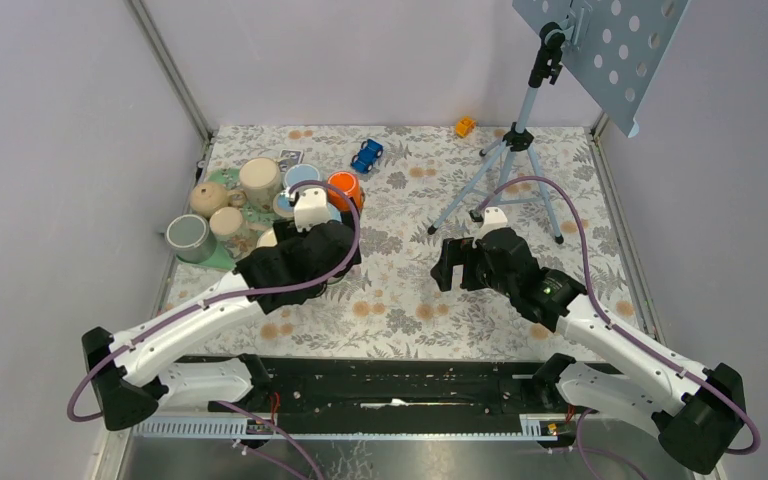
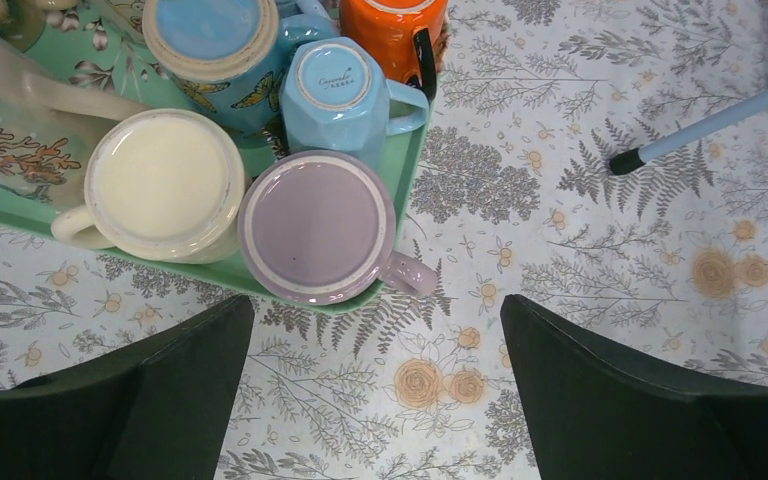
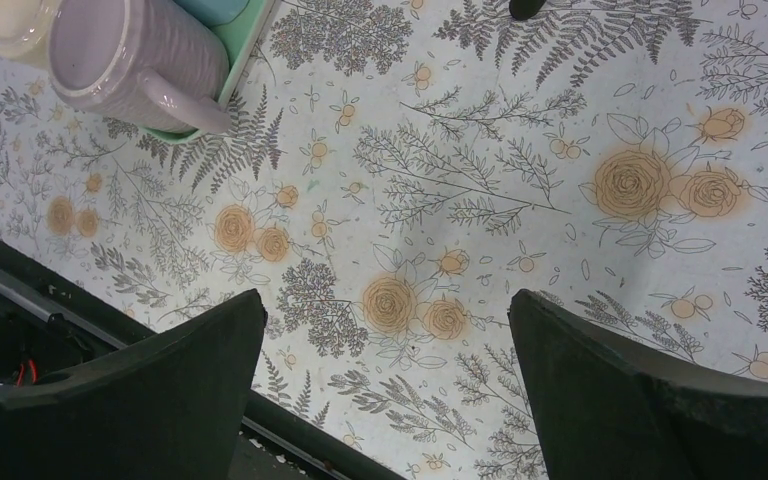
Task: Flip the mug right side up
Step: Turn over the cup on the tray.
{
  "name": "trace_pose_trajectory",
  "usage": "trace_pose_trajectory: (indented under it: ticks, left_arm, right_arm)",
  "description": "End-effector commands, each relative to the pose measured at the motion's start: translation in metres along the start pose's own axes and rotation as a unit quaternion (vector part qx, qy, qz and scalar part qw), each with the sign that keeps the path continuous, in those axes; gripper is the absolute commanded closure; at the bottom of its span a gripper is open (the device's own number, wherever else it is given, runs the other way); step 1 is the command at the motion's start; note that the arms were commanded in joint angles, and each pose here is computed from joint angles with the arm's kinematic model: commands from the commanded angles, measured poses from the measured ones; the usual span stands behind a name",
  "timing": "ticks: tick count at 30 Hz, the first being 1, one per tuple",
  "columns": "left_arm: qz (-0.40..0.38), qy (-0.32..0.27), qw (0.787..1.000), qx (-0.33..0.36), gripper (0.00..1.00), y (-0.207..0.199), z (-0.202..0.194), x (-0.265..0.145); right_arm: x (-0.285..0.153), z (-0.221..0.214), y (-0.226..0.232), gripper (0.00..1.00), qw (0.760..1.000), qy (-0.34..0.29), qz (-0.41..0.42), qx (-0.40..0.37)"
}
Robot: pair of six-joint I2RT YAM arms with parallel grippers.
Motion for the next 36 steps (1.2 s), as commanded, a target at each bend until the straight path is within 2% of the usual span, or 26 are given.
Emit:
trace_pose_trajectory:
  ticks: [1,6,18,26,36]
  left_arm:
    - [0.011,-0.015,1.000,-0.015,0.01,0.003,0.017,-0.006]
    - [-0.003,-0.021,1.000,-0.018,0.01,0.010,0.022,-0.015]
    - [-0.060,-0.027,0.997,-0.036,0.01,0.023,0.030,-0.034]
    - [-0.085,-0.019,0.995,-0.040,0.01,0.027,0.033,-0.044]
    - [-0.134,-0.021,0.989,-0.060,0.01,0.026,0.045,-0.065]
  right_arm:
    - [-0.007,0.027,0.009,0.00,0.999,-0.047,0.007,-0.007]
    - [-0.006,0.034,0.010,0.00,0.998,-0.066,0.006,-0.004]
    - [0.018,0.038,0.039,0.00,0.996,-0.035,0.072,-0.025]
    - [0.038,0.043,0.073,0.00,0.989,-0.021,0.123,-0.074]
    - [0.089,0.039,0.111,0.00,0.973,0.021,0.164,-0.159]
Point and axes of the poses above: each gripper's point midway between its finger pads, its own x axis out along the fingers, its own y axis along the line the jaws close on, z = x × y, the point moved 3 cm from there along -x, back along the fingers, and after that the axes turned 1 degree about -x, right-handed, at the moved point
